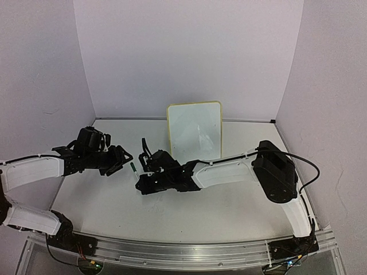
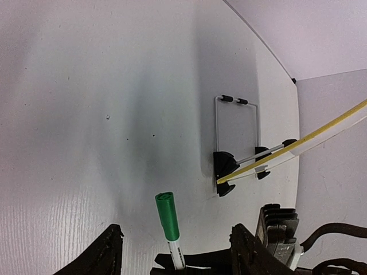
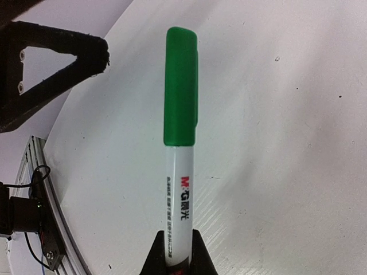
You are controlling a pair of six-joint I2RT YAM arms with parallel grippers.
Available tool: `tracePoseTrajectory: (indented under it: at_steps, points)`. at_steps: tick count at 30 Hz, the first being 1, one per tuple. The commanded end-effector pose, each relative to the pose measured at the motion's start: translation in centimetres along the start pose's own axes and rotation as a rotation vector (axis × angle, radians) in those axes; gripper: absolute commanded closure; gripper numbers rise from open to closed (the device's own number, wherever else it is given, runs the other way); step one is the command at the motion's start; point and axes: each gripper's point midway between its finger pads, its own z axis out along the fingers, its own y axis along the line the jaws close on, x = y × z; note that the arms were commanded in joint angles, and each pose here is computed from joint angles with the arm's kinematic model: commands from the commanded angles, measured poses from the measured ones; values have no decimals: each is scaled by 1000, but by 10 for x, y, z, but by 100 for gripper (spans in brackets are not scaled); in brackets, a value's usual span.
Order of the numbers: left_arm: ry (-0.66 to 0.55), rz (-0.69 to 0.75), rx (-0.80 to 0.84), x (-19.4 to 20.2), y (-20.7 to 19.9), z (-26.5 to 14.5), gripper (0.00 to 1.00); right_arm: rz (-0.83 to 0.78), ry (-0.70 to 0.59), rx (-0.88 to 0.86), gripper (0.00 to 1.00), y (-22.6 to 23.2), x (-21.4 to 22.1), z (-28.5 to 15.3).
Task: Write a sentence on the whiteboard
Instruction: Open the pen cap from the whiteboard marker.
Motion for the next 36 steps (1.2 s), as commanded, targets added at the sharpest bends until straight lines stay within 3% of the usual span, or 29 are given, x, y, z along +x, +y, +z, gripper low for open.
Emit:
tracePoseTrajectory:
  at_steps: [1, 11, 13, 20, 24, 36]
  points:
    - [27, 33, 37, -3, -16, 3, 37, -19, -117, -71, 100, 31, -39, -28]
    - [90, 53, 57, 2, -22, 17, 37, -58, -124, -120, 100, 41, -40, -34]
    - [87, 55, 53, 2, -21, 18, 44, -68, -127, -134, 100, 44, -41, -36]
    - [54, 37, 48, -4, -21, 17, 84, -79, -134, -127, 100, 43, -41, -39]
    - [40, 19, 42, -5, -19, 15, 99, -71, -128, -122, 100, 41, -38, -37]
    - [-42, 9, 17, -27, -23, 7, 100, -65, -115, -94, 100, 32, -31, -40]
